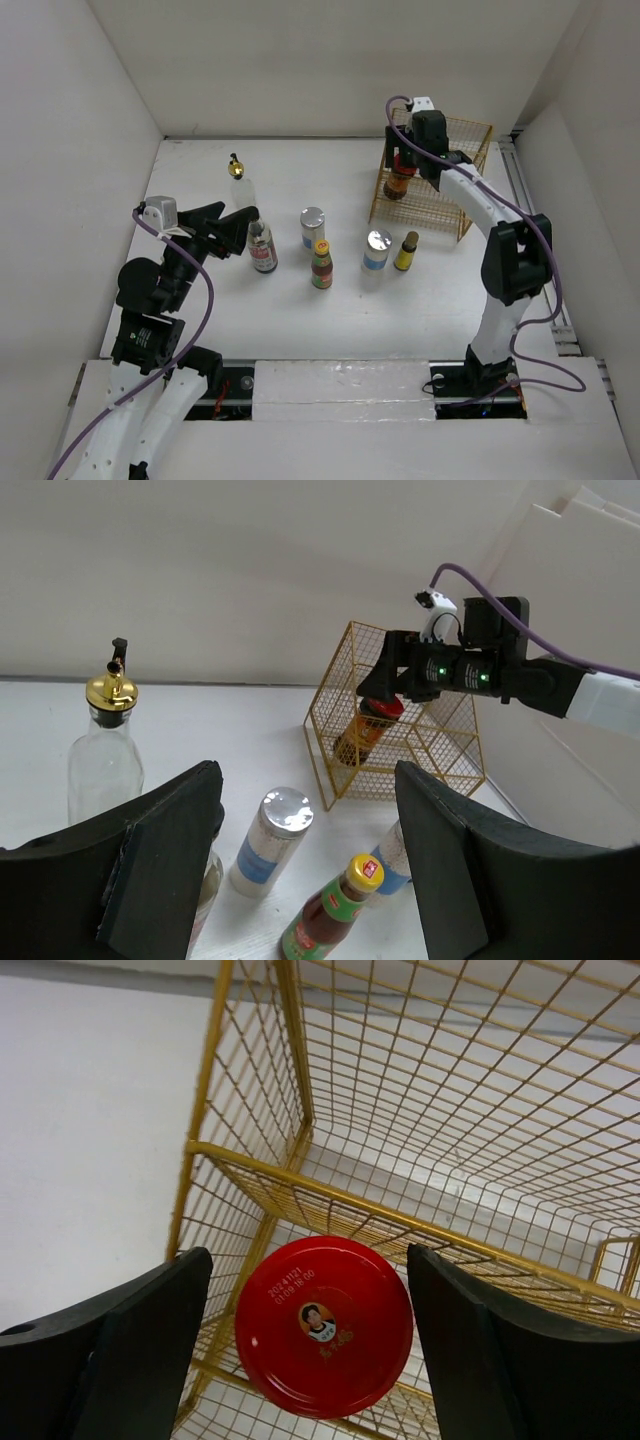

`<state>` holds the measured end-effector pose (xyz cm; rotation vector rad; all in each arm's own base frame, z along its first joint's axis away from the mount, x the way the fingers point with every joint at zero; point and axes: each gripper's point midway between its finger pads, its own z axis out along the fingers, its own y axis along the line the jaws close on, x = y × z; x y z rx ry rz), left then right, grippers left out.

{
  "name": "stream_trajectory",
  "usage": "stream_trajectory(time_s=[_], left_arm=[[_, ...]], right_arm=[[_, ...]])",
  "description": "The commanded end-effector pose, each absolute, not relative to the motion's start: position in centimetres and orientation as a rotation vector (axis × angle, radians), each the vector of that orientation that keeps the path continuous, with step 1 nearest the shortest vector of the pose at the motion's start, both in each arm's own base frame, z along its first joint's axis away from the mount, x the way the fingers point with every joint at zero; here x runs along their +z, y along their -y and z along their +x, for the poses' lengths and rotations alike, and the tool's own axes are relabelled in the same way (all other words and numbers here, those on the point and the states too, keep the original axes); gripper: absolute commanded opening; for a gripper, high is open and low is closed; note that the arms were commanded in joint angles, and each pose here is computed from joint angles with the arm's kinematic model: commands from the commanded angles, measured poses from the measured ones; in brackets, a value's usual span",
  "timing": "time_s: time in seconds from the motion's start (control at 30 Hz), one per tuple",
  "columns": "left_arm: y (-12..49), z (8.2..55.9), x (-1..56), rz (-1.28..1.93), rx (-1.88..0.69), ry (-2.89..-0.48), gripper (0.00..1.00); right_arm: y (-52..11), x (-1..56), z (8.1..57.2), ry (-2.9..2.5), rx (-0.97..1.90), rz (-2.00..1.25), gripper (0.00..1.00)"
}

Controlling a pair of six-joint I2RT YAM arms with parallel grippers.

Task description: Organize the condiment bottles

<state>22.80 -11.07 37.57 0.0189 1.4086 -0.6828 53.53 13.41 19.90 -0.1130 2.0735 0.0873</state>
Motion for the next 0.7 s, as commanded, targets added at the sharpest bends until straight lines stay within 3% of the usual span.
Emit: stream_trajectory(time_s=[0.0, 0.2, 0.27, 0.33, 0.4, 0.47, 0.5, 0.57, 0.67], left_arm=[[11.4, 22.8, 38.5, 0.033, -0.704, -1.367, 0.65], [11.2, 22.9, 38.5, 0.025, -0.698, -1.366, 0.65], [11.2, 22.9, 38.5, 0.025, -0.698, -1.366, 0.65], [11.2, 22.9, 38.5, 0.025, -0.698, -1.366, 0.65], [10.9, 23.1, 38.3, 0.005, -0.683, -1.374, 0.65], [10.9, 23.2, 38.5, 0.005, -0.683, -1.374, 0.65], [10.8, 23.3, 38.5, -0.002, -0.677, -1.373, 0.65], [10.8, 23.3, 38.5, -0.01, -0.686, -1.374, 0.65], [10.3, 23.8, 38.1, -0.054, -0.663, -1.392, 0.65]], right_arm=[[-13.7, 27.6, 53.4, -1.865, 0.117, -0.069, 0.86], [-14.8, 32.6, 49.6, -1.766, 0.143, -0.112, 0.87], [-16.1, 34.9, 47.3, -1.708, 0.196, -0.162, 0.82], [-18.4, 34.2, 44.5, -1.709, 0.237, -0.228, 0.65], [-20.7, 31.4, 41.2, -1.763, 0.276, -0.31, 0.34], [-21.6, 28.9, 39.1, -1.818, 0.288, -0.352, 0.34], [-21.6, 27.7, 38.1, -1.85, 0.277, -0.37, 0.37], [-21.8, 25.4, 35.7, -1.915, 0.284, -0.417, 0.65], [-22.5, 22.3, 32.4, -2.024, 0.315, -0.531, 0.95]])
